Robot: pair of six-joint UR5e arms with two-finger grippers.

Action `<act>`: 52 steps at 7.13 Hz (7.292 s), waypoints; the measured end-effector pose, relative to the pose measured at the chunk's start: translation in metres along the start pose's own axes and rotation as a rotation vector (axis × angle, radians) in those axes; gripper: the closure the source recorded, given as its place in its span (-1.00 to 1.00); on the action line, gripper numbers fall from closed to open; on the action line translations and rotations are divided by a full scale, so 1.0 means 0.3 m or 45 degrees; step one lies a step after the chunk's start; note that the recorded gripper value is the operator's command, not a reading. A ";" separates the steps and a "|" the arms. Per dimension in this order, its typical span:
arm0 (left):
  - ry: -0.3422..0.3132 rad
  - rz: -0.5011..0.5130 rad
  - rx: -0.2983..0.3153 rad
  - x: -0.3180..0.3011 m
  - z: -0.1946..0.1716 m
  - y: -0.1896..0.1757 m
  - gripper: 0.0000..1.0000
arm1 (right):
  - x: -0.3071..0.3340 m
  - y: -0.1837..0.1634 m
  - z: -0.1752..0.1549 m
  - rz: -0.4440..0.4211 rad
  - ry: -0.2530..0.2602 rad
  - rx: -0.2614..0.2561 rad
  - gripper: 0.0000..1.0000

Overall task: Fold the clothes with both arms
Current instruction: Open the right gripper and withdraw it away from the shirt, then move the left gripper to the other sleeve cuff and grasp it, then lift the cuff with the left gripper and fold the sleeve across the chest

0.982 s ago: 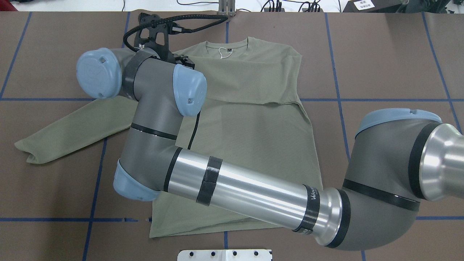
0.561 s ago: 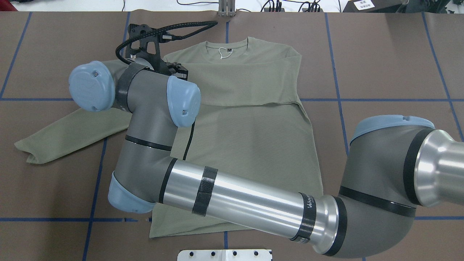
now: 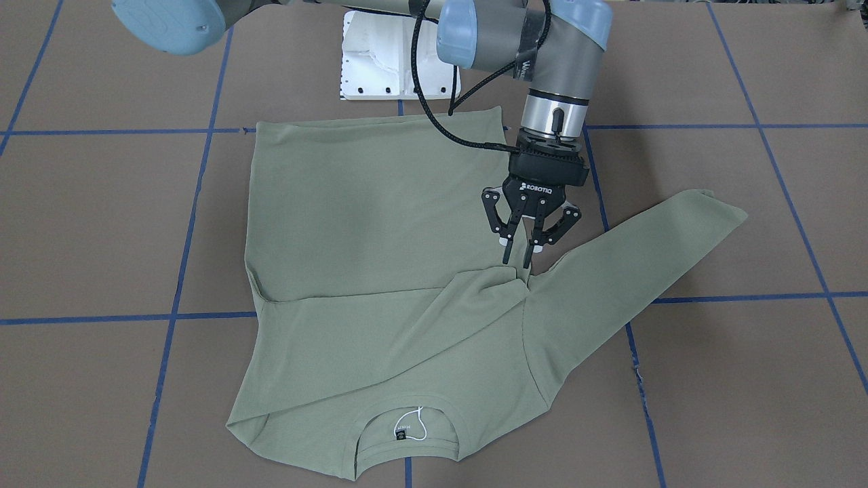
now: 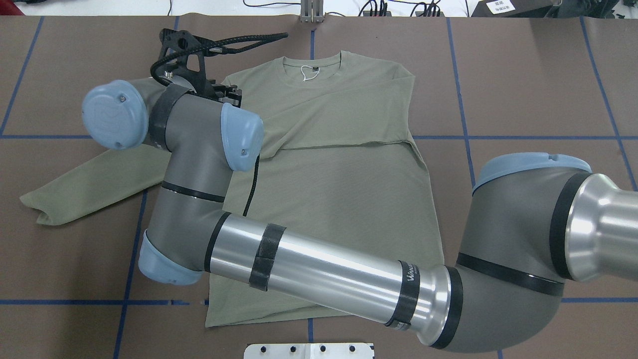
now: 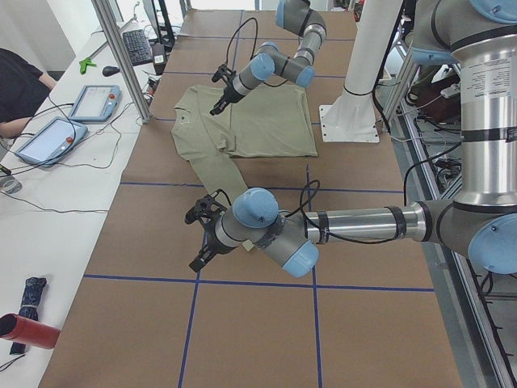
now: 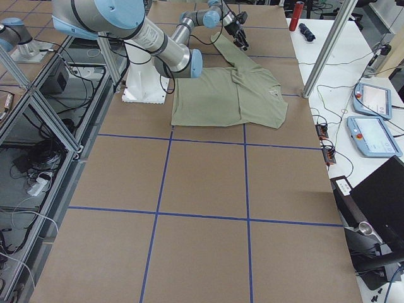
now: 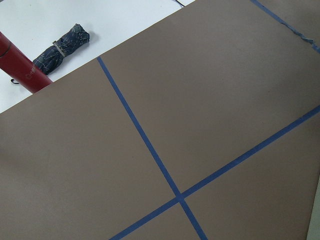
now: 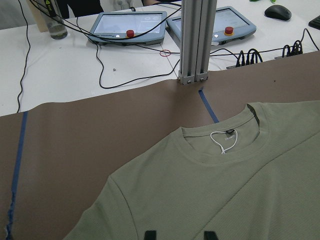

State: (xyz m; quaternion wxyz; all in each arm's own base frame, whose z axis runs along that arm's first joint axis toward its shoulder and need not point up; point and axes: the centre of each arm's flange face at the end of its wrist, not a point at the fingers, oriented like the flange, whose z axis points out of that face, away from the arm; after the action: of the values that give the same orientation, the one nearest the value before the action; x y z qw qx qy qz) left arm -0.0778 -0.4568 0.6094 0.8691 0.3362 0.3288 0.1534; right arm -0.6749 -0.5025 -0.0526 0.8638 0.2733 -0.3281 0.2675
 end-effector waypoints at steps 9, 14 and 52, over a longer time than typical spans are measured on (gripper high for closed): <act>0.170 0.008 0.028 0.314 0.196 0.114 -1.00 | 1.393 -0.957 0.343 -0.455 -0.149 -0.603 -1.00; 0.180 0.116 -0.123 0.567 0.418 0.220 -0.78 | 2.201 -1.004 0.206 -0.575 -0.225 -0.652 -1.00; 0.212 0.079 -0.306 0.872 0.403 -0.797 1.00 | 2.492 -0.986 0.222 -0.637 -0.159 -0.682 -1.00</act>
State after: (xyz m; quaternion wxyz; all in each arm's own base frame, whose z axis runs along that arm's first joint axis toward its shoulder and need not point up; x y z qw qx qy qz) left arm 0.2075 -0.5614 0.3903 0.8678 0.2257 0.3684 0.2456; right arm -0.0336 -0.5435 0.4352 0.9217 0.1249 -0.3616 -0.0643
